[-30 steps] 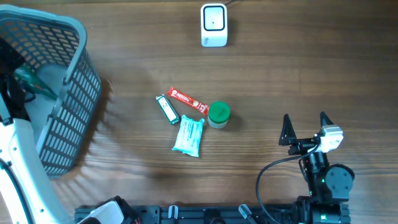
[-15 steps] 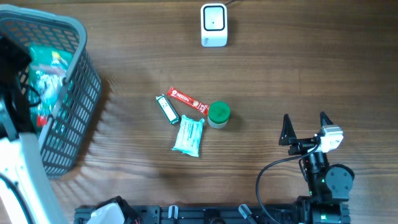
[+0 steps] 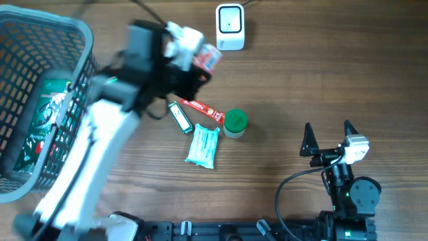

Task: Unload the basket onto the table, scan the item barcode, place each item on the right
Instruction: 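Reach into the basket and grasp the orange Kleenex tissue pack, then place the tissue pack on the table left of the medicine box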

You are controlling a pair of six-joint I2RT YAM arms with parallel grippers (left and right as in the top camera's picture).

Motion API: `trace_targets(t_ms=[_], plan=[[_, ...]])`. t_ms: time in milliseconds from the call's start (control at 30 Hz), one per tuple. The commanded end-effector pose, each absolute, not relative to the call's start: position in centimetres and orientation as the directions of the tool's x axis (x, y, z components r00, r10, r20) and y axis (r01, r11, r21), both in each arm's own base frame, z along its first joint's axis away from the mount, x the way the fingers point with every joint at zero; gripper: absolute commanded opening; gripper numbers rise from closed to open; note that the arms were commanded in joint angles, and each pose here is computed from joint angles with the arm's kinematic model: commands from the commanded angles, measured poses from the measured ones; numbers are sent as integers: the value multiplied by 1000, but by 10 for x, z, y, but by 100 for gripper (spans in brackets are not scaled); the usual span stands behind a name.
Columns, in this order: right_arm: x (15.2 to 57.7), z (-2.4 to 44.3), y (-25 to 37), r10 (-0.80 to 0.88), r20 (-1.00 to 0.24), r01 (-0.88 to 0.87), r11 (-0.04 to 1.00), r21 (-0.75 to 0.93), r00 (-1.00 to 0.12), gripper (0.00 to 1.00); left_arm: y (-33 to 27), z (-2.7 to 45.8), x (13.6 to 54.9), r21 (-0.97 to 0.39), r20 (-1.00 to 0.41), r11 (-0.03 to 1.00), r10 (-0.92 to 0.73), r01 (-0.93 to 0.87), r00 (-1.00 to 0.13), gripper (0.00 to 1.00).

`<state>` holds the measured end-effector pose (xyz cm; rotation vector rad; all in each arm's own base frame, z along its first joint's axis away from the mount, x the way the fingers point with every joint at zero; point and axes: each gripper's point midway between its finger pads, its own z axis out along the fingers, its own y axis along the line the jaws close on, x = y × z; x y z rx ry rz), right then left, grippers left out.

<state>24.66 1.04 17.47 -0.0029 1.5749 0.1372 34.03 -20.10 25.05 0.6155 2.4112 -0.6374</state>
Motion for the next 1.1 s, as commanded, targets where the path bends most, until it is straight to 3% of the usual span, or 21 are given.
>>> trace_targets(t_ms=[0, 33, 167, 233, 267, 367, 400, 433, 600, 700, 767, 800, 867, 933, 967, 1000, 1067], plan=[[246, 176, 10, 78, -997, -86, 993, 78, -1, 100, -197, 160, 357, -214, -414, 909, 248, 358, -876, 4], [246, 176, 10, 78, -997, -86, 993, 78, -1, 100, -196, 118, 359, -203, -296, 956, 146, 211, -944, 4], [246, 176, 10, 78, -997, -86, 993, 78, -1, 100, -194, 61, 356, -184, -118, 973, -160, -137, -980, 4], [246, 176, 10, 78, -997, -86, 993, 78, -1, 100, -196, 49, 351, -176, -56, 945, -288, -275, -956, 4], [246, 176, 10, 78, -997, -86, 993, 78, -1, 100, -197, 46, 348, -174, -31, 923, -352, -342, -935, 11], [246, 176, 10, 78, -997, -86, 993, 78, -1, 100, -200, 53, 351, -198, -36, 894, -416, -402, -909, 19], [246, 176, 10, 78, -997, -86, 993, 77, -1, 100, -200, 60, 352, -209, -54, 894, -416, -397, -908, 46], [246, 176, 10, 78, -997, -86, 993, 78, -1, 100, -198, 75, 354, -225, -86, 895, -412, -386, -907, 100], [246, 176, 10, 78, -997, -86, 993, 77, -1, 100, -170, 162, 365, -244, -307, 901, -423, -360, -852, 100], [246, 176, 10, 78, -997, -86, 993, 78, -1, 100, -133, 258, 376, -338, -518, 874, -483, -350, -706, 100], [246, 176, 10, 78, -997, -86, 993, 78, -1, 100, -118, 304, 373, -426, -580, 850, -520, -310, -627, 100], [246, 176, 10, 78, -997, -86, 993, 78, -1, 100, -112, 321, 367, -459, -596, 837, -539, -297, -596, 90], [246, 176, 10, 78, -997, -86, 993, 78, -1, 100, -108, 332, 358, -473, -602, 833, -543, -286, -585, 87], [246, 176, 10, 78, -997, -86, 993, 77, -1, 100, -110, 324, 352, -457, -582, 840, -532, -294, -615, 65], [246, 176, 10, 78, -997, -86, 993, 77, -1, 100, -111, 317, 350, -441, -569, 846, -523, -301, -635, 29], [246, 176, 10, 78, -997, -86, 993, 78, -1, 100, -114, 310, 349, -429, -557, 851, -514, -304, -653, 9], [246, 176, 10, 78, -997, -86, 993, 78, -1, 100, -130, 290, 347, -412, -507, 864, -480, -288, -716, 4]])
